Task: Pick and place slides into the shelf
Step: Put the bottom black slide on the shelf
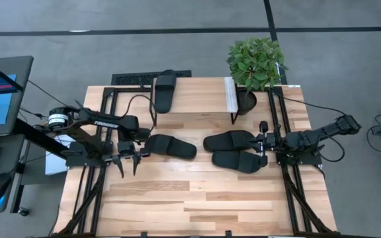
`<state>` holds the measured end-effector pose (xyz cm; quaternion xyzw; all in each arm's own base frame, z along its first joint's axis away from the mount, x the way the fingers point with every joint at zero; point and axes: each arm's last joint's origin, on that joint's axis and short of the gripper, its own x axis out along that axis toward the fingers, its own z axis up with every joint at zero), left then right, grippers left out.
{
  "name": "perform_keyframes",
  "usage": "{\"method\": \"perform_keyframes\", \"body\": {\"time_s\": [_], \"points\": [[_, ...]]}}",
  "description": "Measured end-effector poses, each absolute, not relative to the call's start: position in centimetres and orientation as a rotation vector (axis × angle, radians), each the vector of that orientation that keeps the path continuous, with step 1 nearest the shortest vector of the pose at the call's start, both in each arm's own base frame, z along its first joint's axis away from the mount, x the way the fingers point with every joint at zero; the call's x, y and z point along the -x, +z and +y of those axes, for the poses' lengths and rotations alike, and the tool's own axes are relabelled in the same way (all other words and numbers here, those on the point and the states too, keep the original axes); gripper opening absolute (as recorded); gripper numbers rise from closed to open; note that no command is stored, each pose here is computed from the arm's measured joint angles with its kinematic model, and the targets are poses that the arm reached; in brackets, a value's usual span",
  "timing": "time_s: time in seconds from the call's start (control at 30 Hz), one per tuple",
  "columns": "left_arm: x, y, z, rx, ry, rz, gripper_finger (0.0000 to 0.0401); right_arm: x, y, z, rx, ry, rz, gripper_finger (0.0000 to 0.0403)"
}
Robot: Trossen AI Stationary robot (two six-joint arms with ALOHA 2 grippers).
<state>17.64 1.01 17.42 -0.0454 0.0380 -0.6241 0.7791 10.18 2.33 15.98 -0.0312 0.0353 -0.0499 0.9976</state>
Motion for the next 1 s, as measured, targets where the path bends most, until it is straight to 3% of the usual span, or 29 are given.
{"method": "perform_keyframes", "body": {"time_s": [0.63, 0.83, 1.0], "points": [[-16.8, 17.4, -5.8, 0.069, -1.738, 0.082, 0.0183, -10.2, 16.0, 2.3, 0.062, -0.100, 0.070, 0.0000], [-16.9, 17.2, -6.0, 0.025, -1.760, 0.066, 0.0183, -10.2, 16.0, 2.3, 0.062, -0.100, 0.070, 0.0000], [-18.2, 16.6, -5.4, -0.139, -1.714, -0.129, 0.0183, -10.2, 16.0, 2.3, 0.062, -0.100, 0.070, 0.0000]]}}
